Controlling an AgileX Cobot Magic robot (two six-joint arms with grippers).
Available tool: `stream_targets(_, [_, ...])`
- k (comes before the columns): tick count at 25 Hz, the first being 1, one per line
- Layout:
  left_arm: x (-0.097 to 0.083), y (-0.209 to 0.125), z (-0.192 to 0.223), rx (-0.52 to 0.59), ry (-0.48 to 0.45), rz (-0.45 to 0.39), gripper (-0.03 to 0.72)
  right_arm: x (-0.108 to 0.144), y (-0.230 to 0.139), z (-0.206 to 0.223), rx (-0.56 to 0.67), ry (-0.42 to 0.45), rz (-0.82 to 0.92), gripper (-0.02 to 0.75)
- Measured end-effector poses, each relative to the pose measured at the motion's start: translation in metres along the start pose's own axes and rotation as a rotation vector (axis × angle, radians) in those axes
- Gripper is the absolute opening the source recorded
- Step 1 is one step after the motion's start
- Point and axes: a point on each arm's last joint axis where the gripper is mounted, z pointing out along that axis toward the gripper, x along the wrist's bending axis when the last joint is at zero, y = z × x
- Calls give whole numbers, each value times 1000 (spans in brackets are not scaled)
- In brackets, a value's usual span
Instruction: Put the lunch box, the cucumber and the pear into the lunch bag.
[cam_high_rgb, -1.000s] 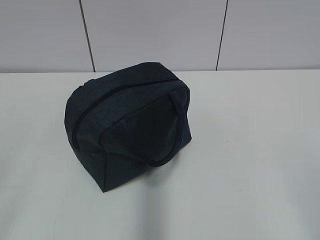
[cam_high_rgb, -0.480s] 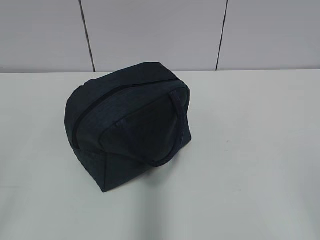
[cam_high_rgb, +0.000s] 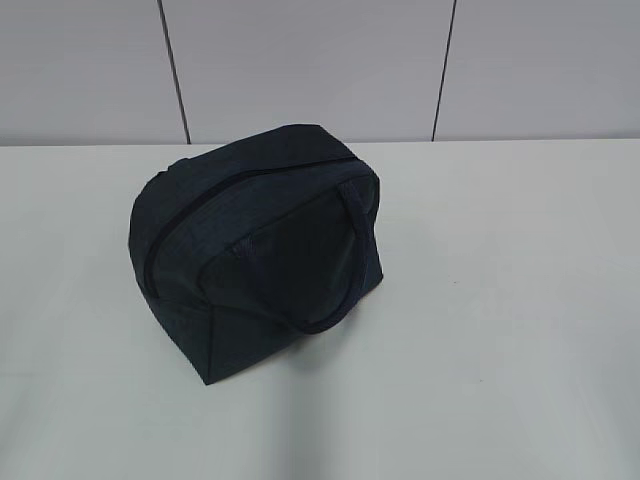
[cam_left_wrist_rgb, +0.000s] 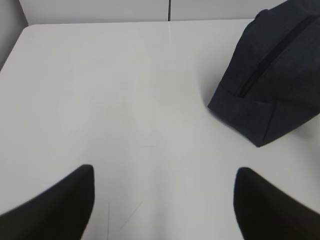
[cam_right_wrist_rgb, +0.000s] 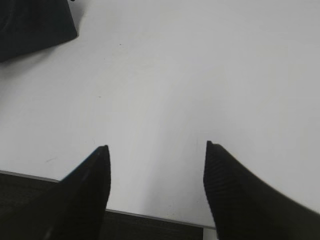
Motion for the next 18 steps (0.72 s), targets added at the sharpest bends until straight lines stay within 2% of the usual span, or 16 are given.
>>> stream_targets(13, [1,0,0,1,-20,15,509,0,0,0,0,0,0,465])
stream_targets(18, [5,0,0,2,11,40,509,0,0,0,0,0,0,465])
